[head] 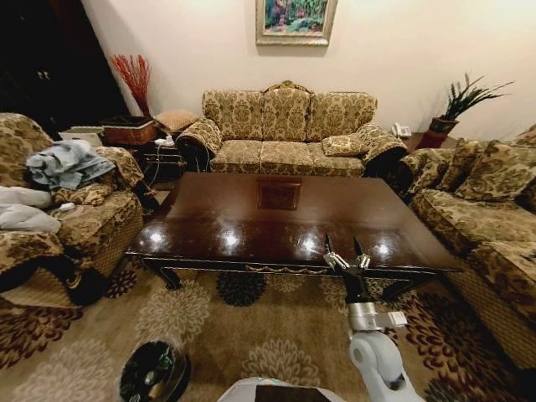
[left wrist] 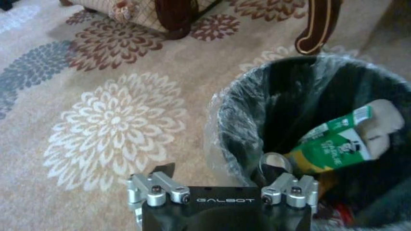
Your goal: Move to the front of the table and place the trash on the table into the trash bin.
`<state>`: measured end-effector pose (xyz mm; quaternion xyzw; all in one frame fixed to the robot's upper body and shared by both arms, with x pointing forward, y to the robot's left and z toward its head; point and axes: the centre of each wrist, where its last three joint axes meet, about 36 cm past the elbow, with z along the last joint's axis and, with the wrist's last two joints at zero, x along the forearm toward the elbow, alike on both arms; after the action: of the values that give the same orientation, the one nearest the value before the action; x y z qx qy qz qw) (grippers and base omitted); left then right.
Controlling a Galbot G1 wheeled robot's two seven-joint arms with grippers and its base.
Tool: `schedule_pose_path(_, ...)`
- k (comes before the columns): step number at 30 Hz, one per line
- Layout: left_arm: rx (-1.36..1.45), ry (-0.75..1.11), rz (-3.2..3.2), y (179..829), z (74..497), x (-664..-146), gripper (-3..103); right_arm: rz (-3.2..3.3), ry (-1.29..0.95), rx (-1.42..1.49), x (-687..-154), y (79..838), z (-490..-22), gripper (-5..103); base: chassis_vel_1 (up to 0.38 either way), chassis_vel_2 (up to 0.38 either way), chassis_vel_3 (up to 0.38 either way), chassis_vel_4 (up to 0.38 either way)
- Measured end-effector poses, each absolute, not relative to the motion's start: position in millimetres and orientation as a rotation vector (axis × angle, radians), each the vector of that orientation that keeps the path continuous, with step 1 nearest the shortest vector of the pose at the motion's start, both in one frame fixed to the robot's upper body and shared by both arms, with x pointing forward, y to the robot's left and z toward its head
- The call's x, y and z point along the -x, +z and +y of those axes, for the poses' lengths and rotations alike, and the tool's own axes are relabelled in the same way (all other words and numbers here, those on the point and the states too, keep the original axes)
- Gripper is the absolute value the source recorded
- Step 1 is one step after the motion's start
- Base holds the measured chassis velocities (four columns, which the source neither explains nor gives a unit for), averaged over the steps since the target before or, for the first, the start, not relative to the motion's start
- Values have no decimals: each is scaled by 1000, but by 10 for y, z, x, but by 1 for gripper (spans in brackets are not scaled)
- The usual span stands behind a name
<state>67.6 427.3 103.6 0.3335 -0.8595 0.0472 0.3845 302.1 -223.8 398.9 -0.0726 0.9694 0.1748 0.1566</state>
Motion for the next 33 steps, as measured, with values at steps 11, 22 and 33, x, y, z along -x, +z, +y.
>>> schedule_pose_path(11, -820, 166, -2282, 1629, 4069, -548, 100, 2834, 524, 219, -3033, 3870, -2176, 100, 0, 0, 0, 0)
schedule_pose_path(22, -856, -27, -2547, 2936, 4054, -595, 100, 2947, 466, 251, -2996, 3868, -2182, 100, 0, 0, 0, 0)
schedule_pose_path(33, -532, 50, -3127, 4708, 3424, -1804, 100, 2955, 286, 260, -2592, 4282, -2219, 100, 0, 0, 0, 0)
